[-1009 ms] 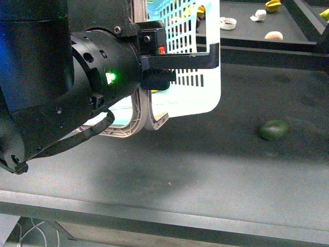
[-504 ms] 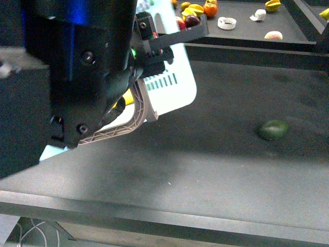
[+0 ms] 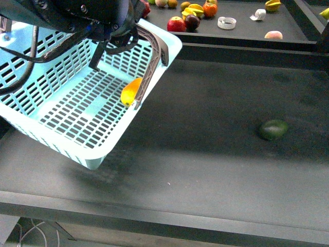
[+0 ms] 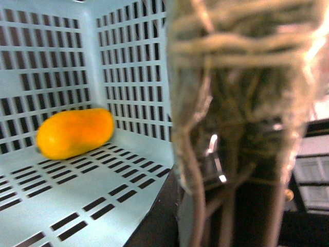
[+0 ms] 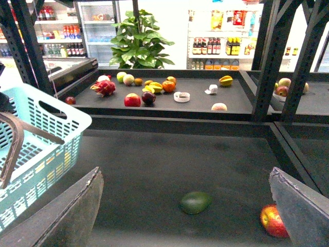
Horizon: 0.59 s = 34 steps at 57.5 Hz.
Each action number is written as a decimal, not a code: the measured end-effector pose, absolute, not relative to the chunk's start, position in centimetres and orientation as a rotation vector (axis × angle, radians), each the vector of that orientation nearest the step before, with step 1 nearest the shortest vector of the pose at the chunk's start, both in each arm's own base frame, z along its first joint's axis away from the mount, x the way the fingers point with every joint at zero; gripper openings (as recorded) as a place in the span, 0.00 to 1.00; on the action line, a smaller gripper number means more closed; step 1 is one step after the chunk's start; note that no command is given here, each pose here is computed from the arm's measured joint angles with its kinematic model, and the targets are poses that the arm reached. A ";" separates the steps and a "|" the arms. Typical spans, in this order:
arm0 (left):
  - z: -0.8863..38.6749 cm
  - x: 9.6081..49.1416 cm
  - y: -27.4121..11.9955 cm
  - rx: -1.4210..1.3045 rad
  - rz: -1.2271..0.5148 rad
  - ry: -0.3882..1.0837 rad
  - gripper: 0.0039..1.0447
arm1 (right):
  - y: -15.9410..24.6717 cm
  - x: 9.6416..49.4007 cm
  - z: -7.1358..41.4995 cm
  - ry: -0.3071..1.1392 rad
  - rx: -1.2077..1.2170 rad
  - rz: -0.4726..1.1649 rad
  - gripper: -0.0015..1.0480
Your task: Pick mango with right arm and hold basket with left
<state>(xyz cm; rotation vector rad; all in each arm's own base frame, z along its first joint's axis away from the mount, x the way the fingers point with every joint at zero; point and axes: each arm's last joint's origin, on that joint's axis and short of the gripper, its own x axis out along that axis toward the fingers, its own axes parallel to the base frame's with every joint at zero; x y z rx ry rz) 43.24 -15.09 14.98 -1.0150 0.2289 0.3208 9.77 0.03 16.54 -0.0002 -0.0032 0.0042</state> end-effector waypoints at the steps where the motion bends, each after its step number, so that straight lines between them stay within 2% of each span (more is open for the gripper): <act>1: 14.9 43.8 -15.0 -1.041 0.334 0.217 0.04 | 0.0 9.8 16.5 -0.003 0.000 0.005 0.92; 15: 12.4 49.1 -12.0 -1.217 0.498 0.116 0.04 | 0.0 9.8 16.5 -0.003 0.000 0.005 0.92; 25: 11.0 51.5 -10.1 -1.306 0.545 0.075 0.04 | 0.0 9.8 16.5 -0.003 0.000 0.005 0.92; 32: 9.9 52.6 -9.6 -1.334 0.550 0.110 0.04 | 0.0 9.8 16.5 -0.003 0.000 0.005 0.92; 34: 9.6 53.0 -9.6 -1.336 0.549 0.123 0.12 | 0.0 9.8 16.5 -0.003 0.000 0.005 0.92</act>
